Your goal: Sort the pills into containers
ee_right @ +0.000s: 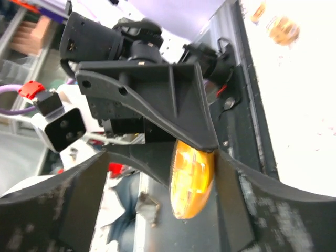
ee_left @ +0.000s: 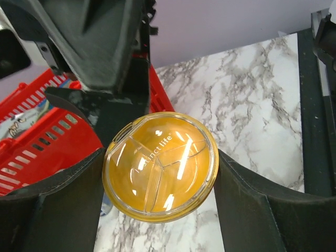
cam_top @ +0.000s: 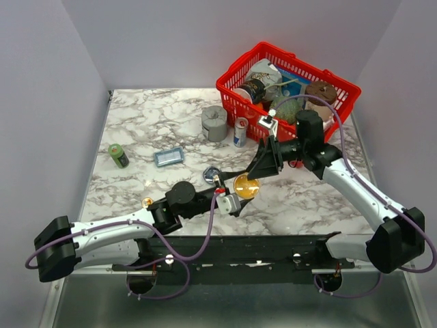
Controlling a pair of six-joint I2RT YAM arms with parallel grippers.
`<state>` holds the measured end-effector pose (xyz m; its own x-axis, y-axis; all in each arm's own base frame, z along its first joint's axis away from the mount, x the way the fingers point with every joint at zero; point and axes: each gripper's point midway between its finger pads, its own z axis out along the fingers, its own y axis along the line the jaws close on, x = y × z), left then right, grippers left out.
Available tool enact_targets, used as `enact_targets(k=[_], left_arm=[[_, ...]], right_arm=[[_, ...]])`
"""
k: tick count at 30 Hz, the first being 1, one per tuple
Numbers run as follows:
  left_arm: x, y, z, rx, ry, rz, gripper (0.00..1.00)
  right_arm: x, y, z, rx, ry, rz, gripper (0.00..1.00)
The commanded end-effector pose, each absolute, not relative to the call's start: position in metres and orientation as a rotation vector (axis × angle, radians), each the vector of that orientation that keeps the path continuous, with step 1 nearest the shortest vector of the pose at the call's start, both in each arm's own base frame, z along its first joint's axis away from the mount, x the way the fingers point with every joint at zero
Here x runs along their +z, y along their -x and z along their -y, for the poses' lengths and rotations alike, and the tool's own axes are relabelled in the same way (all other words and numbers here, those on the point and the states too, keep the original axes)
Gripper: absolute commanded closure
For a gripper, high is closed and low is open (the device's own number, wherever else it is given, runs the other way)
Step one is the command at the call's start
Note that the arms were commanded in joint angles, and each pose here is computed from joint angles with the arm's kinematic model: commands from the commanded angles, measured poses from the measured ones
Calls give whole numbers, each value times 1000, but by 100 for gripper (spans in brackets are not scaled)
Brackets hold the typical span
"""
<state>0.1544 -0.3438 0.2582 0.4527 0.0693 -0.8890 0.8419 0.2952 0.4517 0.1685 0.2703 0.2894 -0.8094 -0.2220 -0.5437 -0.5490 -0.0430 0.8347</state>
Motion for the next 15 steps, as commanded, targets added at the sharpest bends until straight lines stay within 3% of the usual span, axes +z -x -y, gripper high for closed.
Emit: enact_targets(k=[1,9,15], left_arm=[[256,-151,339,-673,-1179,-1055,51],[248,-150,335,-684,-1200,-1115,51],[244,-144,328,-685,-1244,-1133,51]], right_arm=[[277,-183,-270,1714,845,-2041,5],[266,-204,-254,1282,1053,-1972,2],[273,-195,-244,1168,1295,-1803,0]])
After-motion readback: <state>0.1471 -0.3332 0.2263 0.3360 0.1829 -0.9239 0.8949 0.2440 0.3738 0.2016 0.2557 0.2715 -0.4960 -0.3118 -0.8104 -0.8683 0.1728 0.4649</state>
